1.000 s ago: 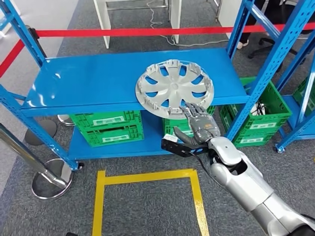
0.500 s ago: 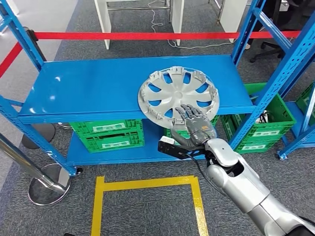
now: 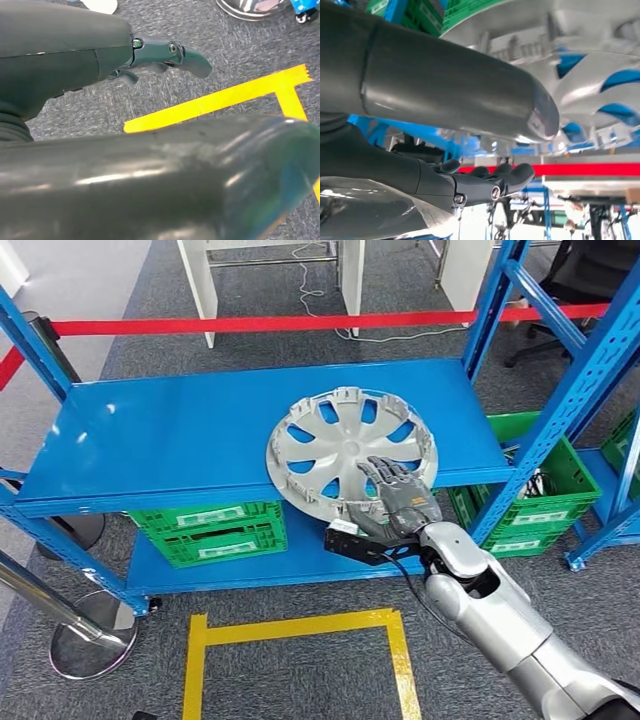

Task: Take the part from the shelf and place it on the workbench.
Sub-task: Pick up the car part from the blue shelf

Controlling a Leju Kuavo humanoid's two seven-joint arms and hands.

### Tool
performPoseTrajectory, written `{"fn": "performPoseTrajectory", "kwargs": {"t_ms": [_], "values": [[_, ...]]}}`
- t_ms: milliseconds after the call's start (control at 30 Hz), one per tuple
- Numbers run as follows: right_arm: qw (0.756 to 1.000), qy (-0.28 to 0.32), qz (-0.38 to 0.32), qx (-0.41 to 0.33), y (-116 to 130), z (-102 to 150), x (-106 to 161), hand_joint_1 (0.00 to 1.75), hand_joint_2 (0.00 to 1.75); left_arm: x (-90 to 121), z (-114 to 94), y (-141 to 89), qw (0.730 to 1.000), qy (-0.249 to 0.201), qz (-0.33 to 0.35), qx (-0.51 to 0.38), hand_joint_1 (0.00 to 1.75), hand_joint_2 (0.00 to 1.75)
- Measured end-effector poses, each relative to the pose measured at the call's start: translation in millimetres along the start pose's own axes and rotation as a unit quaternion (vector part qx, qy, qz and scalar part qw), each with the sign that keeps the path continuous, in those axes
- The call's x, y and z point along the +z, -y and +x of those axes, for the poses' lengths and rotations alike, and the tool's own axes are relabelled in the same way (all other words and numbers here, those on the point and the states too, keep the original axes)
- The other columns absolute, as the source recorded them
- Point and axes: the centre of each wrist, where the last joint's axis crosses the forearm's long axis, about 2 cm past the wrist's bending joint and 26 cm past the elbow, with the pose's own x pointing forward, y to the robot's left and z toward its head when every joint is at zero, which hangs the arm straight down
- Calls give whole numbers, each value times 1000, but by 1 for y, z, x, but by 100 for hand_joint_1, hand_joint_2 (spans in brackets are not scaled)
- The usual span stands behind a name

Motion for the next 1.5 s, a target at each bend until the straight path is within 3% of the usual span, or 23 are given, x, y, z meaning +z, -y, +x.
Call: {"fn": "performPoseTrajectory", "kwargs": {"t_ms": [67, 700, 1100, 1267, 1500], "values": [[1000, 2, 4, -3, 0, 0, 0, 0, 175, 0, 0, 1, 1000, -2, 0, 1, 0, 0], [999, 11, 41, -27, -1, -8, 1, 0, 175, -1, 2, 2, 1000, -1, 2, 2, 0, 0], [991, 46, 95, -77, 12, -40, 11, 0, 175, 0, 1, 2, 1000, -1, 5, 7, 0, 0], [992, 44, 95, -67, 26, -61, 19, 0, 175, 2, -1, 2, 1000, -4, 5, 9, 0, 0], [993, 43, 97, -55, 30, -70, 25, 0, 175, 2, -1, 3, 1000, -4, 4, 11, 0, 0]]}}
